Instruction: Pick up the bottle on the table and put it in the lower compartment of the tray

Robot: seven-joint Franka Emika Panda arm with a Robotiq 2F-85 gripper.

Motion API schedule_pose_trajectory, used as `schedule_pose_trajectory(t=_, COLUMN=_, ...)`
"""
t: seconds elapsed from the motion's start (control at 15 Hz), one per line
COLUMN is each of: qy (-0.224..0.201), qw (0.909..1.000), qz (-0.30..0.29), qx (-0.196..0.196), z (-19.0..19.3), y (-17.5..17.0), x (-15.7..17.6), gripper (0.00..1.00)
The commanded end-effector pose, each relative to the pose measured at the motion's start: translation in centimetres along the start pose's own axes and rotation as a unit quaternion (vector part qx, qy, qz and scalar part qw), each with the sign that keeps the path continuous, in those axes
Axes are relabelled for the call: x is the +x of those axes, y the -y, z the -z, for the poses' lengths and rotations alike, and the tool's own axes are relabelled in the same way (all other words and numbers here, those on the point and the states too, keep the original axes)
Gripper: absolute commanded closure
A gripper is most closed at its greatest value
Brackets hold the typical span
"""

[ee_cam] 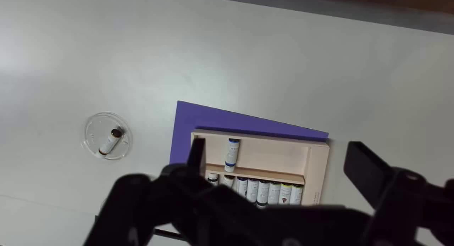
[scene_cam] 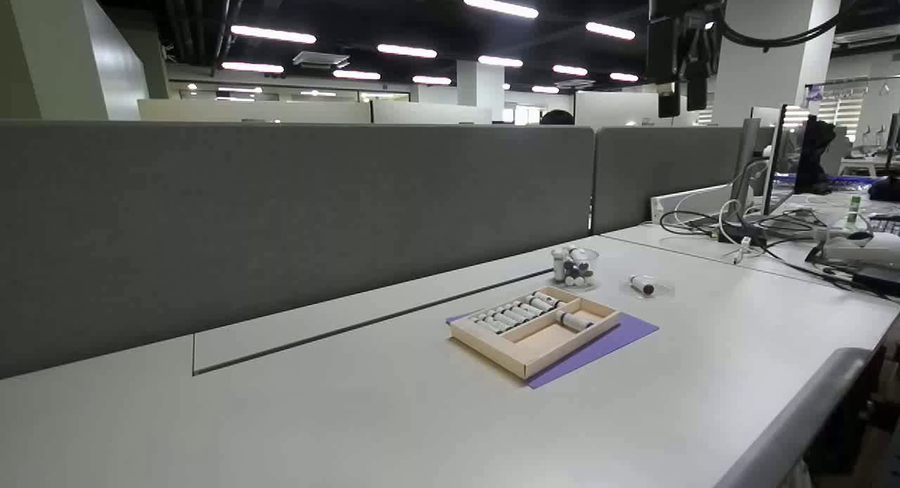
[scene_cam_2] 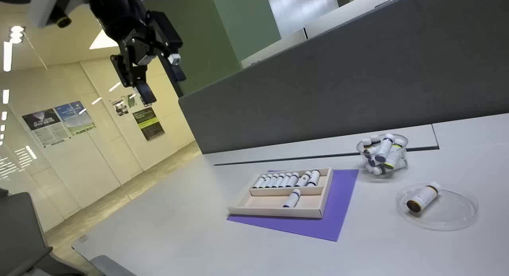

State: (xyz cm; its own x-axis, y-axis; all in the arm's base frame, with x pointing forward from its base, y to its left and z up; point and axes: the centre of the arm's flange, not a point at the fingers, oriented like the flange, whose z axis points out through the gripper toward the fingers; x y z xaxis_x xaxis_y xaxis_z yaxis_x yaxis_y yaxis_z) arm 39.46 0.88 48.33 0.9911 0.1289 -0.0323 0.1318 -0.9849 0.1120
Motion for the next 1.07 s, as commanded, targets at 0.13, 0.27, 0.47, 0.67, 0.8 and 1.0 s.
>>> schedule_pose_trajectory(t=0.13, qy=-0.001, qw=1.0000, qz=0.000, qx=0.000, z=0.0, y=0.0, x=0.0, gripper=0.00)
schedule_pose_trajectory(t=0.27, qy=-0.001, qw=1.0000, qz=0.000, qx=0.000, z=0.0, y=0.0, x=0.0, gripper=0.00)
schedule_pose_trajectory(t=0.47, qy=-0.001, qw=1.0000, qz=0.000, qx=0.000, z=0.0, y=0.0, x=0.0, gripper=0.00)
schedule_pose_trajectory(t=0.67, qy=-0.021, qw=0.9988, qz=-0.041, qx=0.017, z=-1.1, y=-3.2, x=2.1, gripper=0.00)
schedule_pose_trajectory(t=0.8, qy=-0.048, qw=0.9957, qz=-0.074, qx=0.029, z=-2.4, y=-6.7, x=3.8, gripper=0.00)
schedule_pose_trajectory(t=1.0, qy=-0.099, qw=0.9872, qz=-0.123, qx=0.022, z=-6.1, y=-12.7, x=6.8, gripper=0.00)
